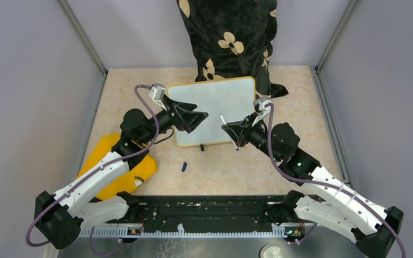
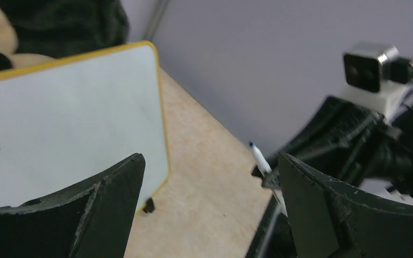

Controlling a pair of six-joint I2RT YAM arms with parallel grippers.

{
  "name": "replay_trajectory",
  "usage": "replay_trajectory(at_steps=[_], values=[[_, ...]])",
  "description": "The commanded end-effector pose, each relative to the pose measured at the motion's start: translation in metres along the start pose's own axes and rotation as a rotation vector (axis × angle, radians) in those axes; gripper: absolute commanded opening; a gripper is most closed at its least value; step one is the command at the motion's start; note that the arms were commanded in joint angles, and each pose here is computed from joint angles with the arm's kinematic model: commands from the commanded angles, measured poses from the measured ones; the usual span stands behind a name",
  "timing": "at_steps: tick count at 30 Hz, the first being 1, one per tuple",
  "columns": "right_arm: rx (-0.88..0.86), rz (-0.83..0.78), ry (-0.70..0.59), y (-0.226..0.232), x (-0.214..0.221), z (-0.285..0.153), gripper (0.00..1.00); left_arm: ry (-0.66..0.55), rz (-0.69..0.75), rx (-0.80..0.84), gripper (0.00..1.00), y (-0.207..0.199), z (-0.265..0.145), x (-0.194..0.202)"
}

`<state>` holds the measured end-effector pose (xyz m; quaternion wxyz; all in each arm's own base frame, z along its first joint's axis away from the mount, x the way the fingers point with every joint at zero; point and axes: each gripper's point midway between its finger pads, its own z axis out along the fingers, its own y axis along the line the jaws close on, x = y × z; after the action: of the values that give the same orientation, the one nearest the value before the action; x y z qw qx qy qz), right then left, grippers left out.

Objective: Write a sentence on the whiteboard
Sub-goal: Place the pen cap at the center of the board, then write a sentence on the whiteboard.

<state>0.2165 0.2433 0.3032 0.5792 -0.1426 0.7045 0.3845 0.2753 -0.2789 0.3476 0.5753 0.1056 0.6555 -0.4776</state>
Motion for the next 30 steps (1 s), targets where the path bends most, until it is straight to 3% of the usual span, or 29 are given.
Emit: replay_trajectory(at_steps=[1, 6, 11, 24, 30], values=[[-0.119, -0.015, -0.139, 0.028, -0.044, -0.005, 0.0, -0.065, -0.034, 0.419, 0.99, -0.075, -0.037, -0.006], [-0.161, 0.021, -0.16, 0.035, -0.044, -0.006, 0.0, -0.022, -0.106, 0.386, 0.99, -0.073, -0.04, -0.001], [-0.259, 0.052, -0.076, 0.054, -0.033, 0.005, 0.0, -0.02, -0.193, 0.336, 0.99, -0.068, -0.041, -0.001], [-0.486, 0.062, -0.053, 0.095, -0.036, 0.004, 0.0, -0.04, -0.083, 0.338, 0.99, -0.071, -0.058, -0.005], [-0.556, 0.085, -0.064, 0.107, -0.041, -0.003, 0.0, 0.04, -0.081, 0.42, 0.99, -0.084, -0.055, 0.005]])
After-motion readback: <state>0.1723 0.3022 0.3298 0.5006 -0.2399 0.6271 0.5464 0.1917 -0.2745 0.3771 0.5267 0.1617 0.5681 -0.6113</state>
